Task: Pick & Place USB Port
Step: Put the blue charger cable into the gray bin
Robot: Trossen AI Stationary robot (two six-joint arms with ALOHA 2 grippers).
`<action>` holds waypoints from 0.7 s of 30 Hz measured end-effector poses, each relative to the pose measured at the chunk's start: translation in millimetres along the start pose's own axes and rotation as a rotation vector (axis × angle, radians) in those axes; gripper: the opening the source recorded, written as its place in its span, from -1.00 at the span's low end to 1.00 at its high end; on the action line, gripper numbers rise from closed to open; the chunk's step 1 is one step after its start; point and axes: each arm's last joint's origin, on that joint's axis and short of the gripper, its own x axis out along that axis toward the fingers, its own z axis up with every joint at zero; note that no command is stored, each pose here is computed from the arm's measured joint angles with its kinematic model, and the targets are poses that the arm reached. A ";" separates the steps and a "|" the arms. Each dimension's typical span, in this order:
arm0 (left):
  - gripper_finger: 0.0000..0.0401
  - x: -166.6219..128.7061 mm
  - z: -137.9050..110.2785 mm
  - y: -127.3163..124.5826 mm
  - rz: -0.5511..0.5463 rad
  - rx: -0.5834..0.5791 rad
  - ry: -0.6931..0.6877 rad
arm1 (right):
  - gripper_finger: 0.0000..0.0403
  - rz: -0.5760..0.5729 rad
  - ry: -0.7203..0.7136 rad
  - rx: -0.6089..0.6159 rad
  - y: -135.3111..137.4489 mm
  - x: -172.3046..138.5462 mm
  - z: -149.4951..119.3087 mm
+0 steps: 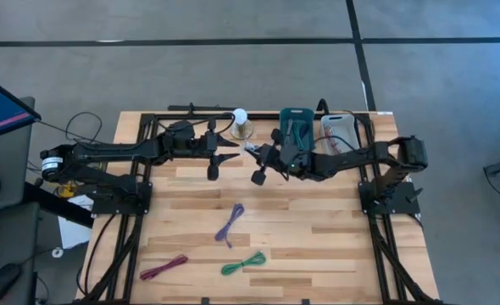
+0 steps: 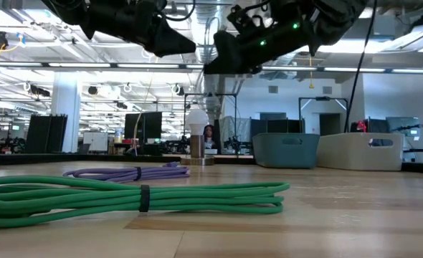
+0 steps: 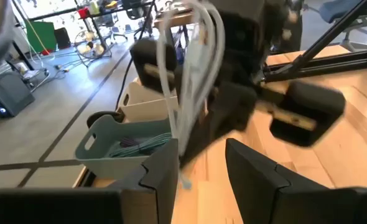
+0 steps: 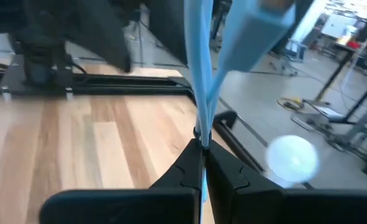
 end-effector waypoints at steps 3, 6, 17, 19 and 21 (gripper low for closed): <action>-0.33 -1.0 0.2 0.7 0.003 0.001 -0.001 | -1.00 -0.029 0.043 -0.017 -6.7 -10.1 6.9; -0.33 -4.2 2.3 1.0 0.007 0.004 -0.008 | -1.00 -0.073 0.095 -0.040 -13.7 -20.5 11.8; -0.34 -34.7 14.8 -0.4 0.005 0.001 -0.003 | -1.00 -0.222 0.215 -0.022 -38.0 -67.5 -5.1; -0.34 -40.3 17.2 -0.6 0.007 0.001 -0.008 | -1.00 -0.248 0.221 0.012 -44.8 -80.5 -16.0; -0.34 -44.1 19.4 -0.5 0.012 0.000 -0.018 | -1.00 -0.280 0.222 0.048 -52.6 -94.6 -25.4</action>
